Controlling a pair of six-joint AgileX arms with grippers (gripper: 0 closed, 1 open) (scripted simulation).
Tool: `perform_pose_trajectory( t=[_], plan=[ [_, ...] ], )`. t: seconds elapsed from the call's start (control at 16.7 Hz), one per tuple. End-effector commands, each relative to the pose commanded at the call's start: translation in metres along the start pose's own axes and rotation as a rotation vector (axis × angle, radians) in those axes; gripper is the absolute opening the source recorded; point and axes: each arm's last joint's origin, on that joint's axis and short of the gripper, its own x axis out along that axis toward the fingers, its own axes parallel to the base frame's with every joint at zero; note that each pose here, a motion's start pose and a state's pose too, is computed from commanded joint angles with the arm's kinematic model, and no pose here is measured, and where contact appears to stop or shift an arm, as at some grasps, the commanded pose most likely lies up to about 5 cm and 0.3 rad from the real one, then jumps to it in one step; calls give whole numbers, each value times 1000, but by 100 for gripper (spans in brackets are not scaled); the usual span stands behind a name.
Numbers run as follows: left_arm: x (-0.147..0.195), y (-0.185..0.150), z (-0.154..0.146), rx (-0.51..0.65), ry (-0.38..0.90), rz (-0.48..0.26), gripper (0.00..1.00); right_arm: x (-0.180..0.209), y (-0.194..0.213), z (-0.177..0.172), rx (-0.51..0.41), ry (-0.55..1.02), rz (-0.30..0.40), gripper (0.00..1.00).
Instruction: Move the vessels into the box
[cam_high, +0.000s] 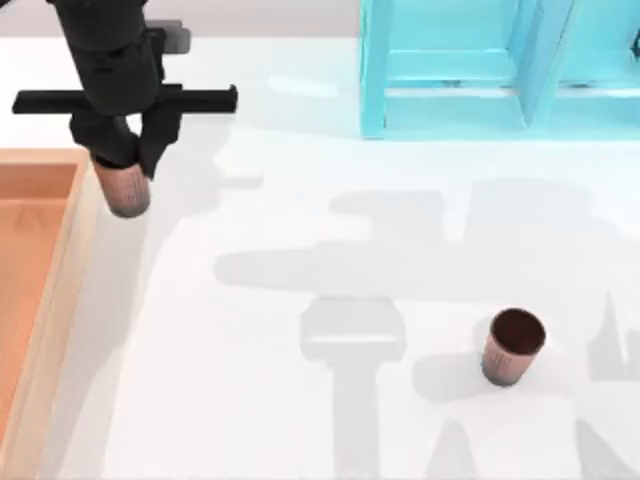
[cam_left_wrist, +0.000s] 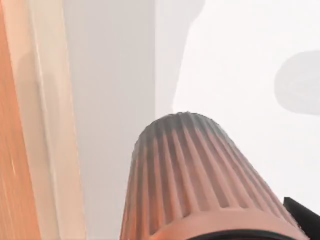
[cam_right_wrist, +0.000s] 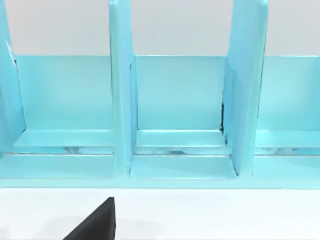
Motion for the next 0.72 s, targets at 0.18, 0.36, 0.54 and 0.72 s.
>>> perform_pose_trajectory(
  t=[0.18, 0.36, 0.54, 0.72],
  plan=[
    [-11, 52, -4, -23, -5, -14, 0, 0, 0, 0, 0, 0, 0, 100],
    [-23, 108, -22, -41, -9, -29, 0, 0, 0, 0, 0, 0, 0, 100],
    [-34, 156, -54, -51, -15, -42, 0, 0, 0, 0, 0, 0, 0, 100],
    [-41, 186, -91, -48, -19, -53, 0, 0, 0, 0, 0, 0, 0, 100]
  ],
)
